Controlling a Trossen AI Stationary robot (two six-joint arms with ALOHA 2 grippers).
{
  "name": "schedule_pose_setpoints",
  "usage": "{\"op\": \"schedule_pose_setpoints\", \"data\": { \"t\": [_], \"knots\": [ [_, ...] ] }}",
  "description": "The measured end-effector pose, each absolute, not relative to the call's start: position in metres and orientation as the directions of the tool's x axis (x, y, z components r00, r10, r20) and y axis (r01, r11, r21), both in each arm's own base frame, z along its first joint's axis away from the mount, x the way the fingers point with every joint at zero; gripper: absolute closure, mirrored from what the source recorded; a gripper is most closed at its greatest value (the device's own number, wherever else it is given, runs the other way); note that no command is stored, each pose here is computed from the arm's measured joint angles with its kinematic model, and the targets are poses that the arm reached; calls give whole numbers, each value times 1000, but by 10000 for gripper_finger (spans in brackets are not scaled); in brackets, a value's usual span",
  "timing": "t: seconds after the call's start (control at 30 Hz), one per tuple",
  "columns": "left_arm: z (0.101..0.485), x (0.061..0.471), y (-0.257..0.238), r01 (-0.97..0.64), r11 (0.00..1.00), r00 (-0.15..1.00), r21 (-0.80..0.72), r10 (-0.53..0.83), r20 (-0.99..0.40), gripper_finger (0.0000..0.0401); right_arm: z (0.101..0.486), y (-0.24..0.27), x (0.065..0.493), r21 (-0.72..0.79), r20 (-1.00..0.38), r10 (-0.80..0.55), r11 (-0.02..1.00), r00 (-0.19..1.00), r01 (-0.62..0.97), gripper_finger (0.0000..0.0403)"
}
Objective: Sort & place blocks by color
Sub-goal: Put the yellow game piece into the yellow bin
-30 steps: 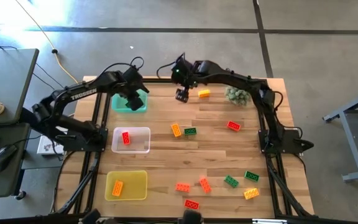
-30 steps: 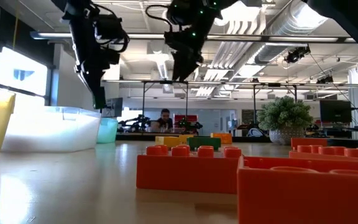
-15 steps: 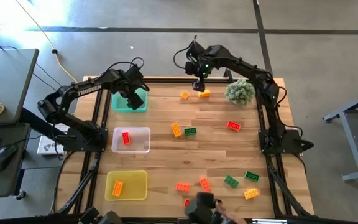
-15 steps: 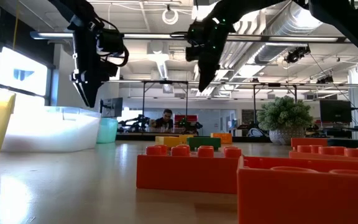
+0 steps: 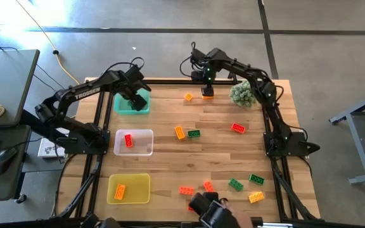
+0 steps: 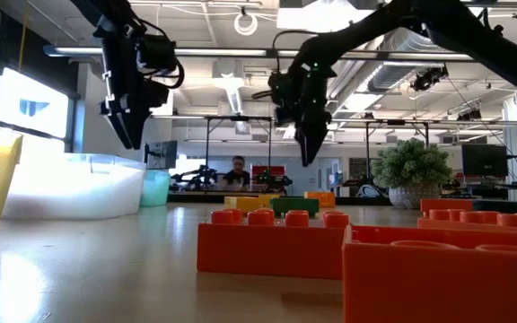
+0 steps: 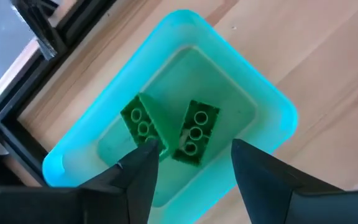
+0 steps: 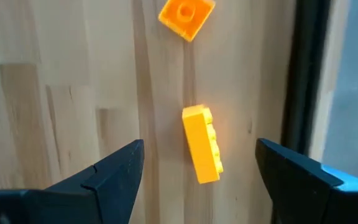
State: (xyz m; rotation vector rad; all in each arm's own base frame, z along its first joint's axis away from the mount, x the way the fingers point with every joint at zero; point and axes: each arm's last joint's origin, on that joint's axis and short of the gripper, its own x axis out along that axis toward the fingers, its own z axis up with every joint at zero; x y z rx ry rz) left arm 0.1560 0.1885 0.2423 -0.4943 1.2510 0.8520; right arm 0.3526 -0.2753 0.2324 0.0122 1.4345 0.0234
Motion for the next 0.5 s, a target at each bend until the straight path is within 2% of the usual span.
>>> {"op": "schedule_pose_setpoints", "data": {
  "t": [0.13,0.37,0.5],
  "knots": [
    [256,153,182,-803,594,159,46,287,-945,211,212,-279,357,-8,-999,-7,1000,52,-7,108],
    [304,150,171,-765,635,389,-109,320,-864,212,178,-285,361,-9,-999,-8,1000,-47,21,108],
    [331,145,164,-752,648,453,-118,380,-806,211,170,-286,362,-26,-997,-22,998,-75,59,108]
  ]
}}
